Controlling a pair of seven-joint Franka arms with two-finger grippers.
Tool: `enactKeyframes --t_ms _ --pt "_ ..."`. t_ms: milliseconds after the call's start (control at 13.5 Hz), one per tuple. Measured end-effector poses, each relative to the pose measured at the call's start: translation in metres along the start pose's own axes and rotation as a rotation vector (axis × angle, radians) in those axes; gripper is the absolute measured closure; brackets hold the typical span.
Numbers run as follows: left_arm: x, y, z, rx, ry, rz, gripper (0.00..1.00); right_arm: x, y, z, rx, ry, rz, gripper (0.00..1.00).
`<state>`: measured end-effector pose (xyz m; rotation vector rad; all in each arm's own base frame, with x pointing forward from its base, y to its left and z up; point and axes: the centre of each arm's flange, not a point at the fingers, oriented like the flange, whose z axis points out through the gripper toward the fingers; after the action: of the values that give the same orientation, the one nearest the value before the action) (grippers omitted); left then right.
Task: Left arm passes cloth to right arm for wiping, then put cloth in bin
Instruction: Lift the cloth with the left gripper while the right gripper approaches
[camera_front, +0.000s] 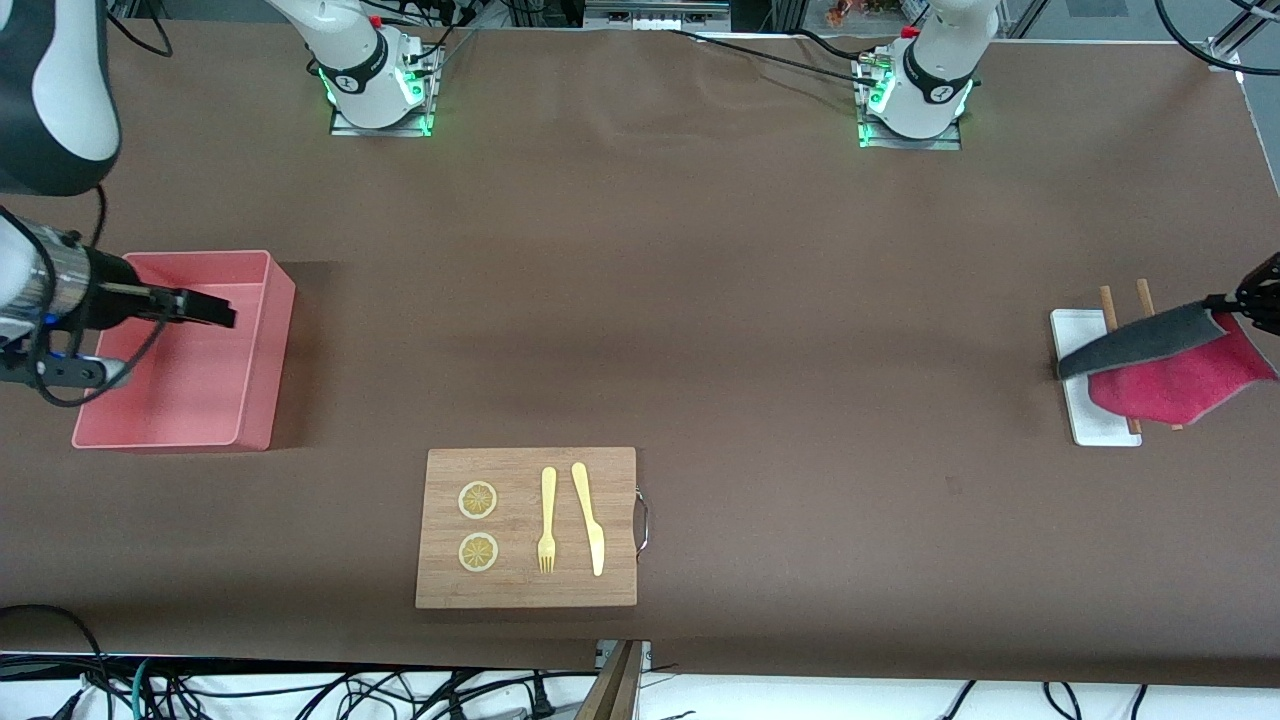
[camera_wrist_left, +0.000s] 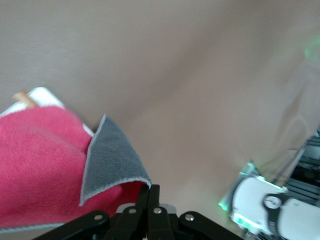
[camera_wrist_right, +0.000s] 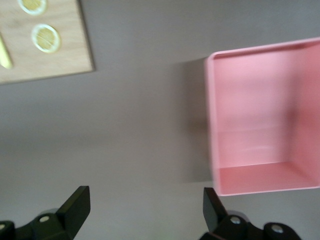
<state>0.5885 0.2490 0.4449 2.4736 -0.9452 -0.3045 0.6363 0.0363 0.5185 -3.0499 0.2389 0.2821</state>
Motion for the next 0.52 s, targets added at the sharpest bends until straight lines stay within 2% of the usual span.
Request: enactKeyframes --t_ms 296,518 --pt "0.094 0.106 -0.014 0.016 -0.130 -0.123 0.99 -0.001 -0.062 0.012 0.085 0.013 0.147 0.00" --pt "0.157 0.180 -0.015 0.067 -0.191 -0.206 0.99 -0.009 -0.123 0.025 0.125 0.026 0.256 0.00"
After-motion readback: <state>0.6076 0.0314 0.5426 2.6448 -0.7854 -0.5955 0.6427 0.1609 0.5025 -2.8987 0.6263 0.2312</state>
